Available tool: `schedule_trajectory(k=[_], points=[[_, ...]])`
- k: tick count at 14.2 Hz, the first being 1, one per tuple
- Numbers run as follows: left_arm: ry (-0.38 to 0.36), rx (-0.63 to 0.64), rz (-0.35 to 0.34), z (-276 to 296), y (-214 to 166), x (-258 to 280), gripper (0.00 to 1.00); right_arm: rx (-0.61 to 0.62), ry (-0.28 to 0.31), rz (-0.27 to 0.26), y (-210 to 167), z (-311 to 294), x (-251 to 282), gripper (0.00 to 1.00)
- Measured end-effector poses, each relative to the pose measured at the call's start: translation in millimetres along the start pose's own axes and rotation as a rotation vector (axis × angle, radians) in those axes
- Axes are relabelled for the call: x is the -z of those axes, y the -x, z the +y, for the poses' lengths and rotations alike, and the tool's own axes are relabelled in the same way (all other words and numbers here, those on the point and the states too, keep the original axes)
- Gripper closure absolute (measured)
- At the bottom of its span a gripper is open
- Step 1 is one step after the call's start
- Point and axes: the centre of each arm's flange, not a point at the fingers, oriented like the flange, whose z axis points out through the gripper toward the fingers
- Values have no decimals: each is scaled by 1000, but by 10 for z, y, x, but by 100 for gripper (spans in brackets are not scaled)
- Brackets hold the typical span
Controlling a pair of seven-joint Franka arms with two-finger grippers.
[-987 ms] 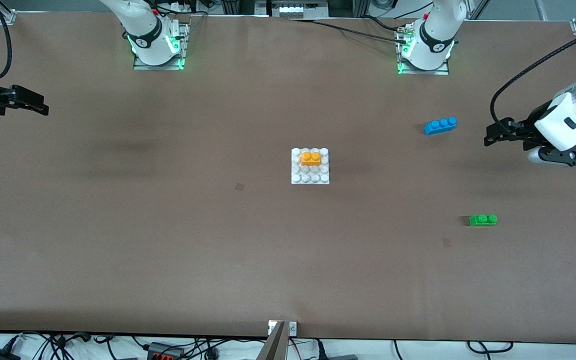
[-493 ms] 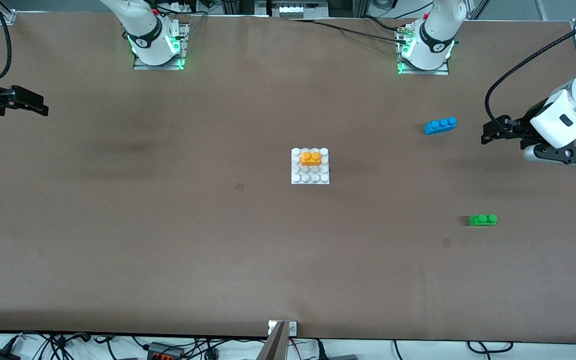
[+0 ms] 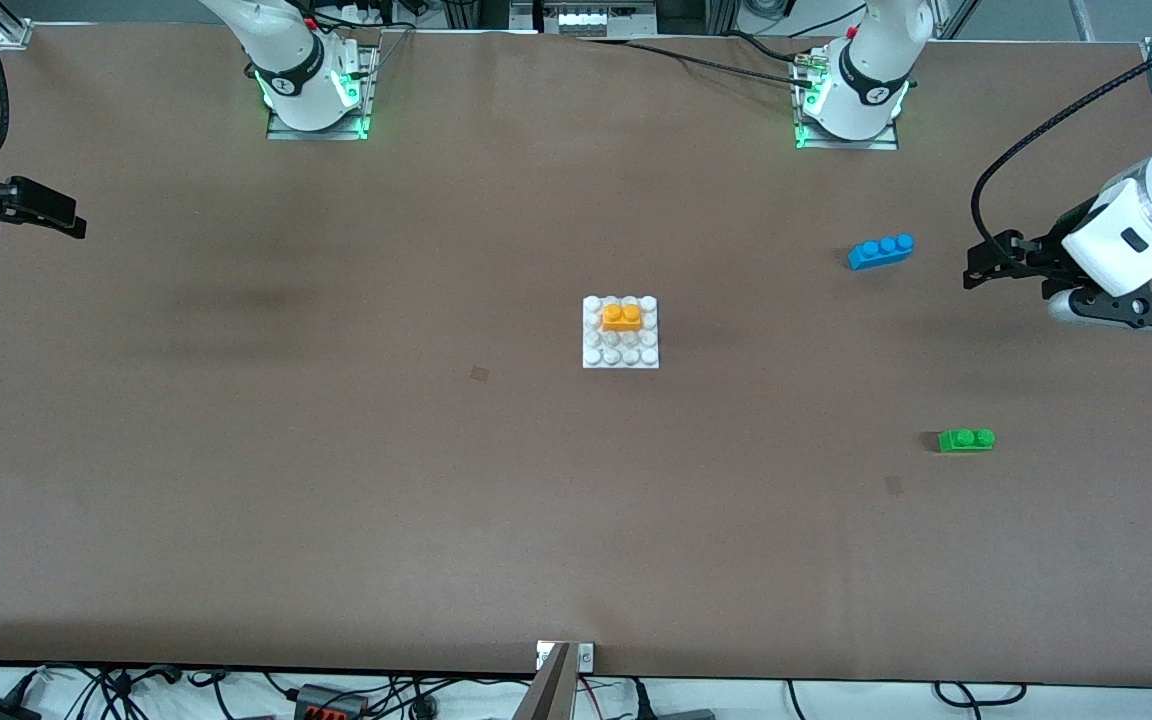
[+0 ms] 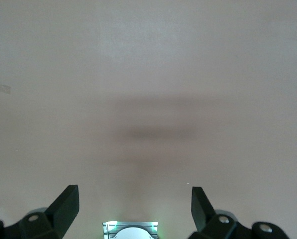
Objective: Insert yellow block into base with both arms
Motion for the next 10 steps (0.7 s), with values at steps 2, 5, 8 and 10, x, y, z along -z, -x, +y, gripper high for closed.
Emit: schedule_trajectory(k=[2,5,8,10], points=[[0,1,4,-8,-2,19,0,3,0,1,-2,-14,1,0],[-1,11,4,-65,2,22,0,3,1,10,-12,-18,10,0],[-2,13,-11,-77,17,7,0,4,1,14,-16,-18,13,0],[-4,20,-14,-111,23,4,0,4,1,14,-16,-20,13,0]])
